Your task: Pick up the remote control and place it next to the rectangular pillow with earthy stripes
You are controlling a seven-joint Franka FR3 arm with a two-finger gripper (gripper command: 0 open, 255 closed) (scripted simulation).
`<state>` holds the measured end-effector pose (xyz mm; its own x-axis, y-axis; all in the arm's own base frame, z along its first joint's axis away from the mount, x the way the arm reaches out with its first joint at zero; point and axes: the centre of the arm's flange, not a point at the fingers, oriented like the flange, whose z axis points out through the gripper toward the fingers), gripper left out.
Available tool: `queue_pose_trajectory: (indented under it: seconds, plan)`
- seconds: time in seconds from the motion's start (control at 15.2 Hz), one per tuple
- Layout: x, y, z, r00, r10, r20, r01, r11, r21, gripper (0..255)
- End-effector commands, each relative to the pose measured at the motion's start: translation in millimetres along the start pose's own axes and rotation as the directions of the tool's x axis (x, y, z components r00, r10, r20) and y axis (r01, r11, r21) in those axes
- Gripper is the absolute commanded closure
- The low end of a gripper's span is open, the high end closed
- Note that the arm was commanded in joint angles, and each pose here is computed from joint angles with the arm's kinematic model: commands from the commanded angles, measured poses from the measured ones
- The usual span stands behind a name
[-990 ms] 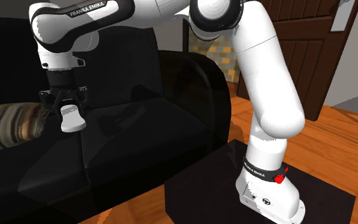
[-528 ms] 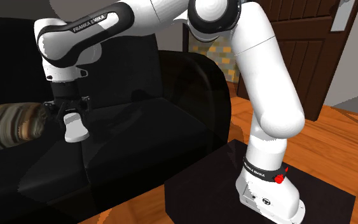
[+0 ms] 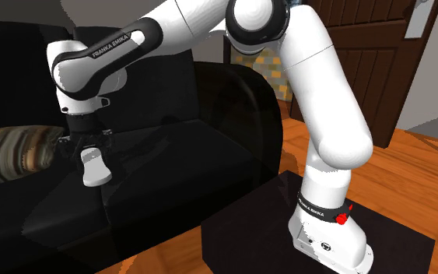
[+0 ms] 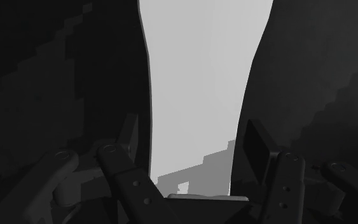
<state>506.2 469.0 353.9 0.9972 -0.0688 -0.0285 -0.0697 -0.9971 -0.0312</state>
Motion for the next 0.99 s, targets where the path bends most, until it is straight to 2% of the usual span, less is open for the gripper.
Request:
queue_pose_trajectory:
  seconds: [0.0, 0.4, 0.46, 0.79, 0.92]
  plan:
    - [0.3, 0.3, 2.1, 1.000, 0.000, -0.001, 0.000, 1.000, 0.001, 255]
    - [0.3, 0.3, 2.1, 1.000, 0.000, -0.001, 0.000, 1.000, 0.001, 255]
    - [0.3, 0.3, 2.1, 1.000, 0.000, -0.001, 0.000, 1.000, 0.001, 0]
    - [0.3, 0.3, 2.1, 1.000, 0.000, -0.001, 0.000, 1.000, 0.001, 0]
    - [0.2, 0.3, -24.3, 1.000, 0.000, -0.001, 0.000, 1.000, 0.001, 0]
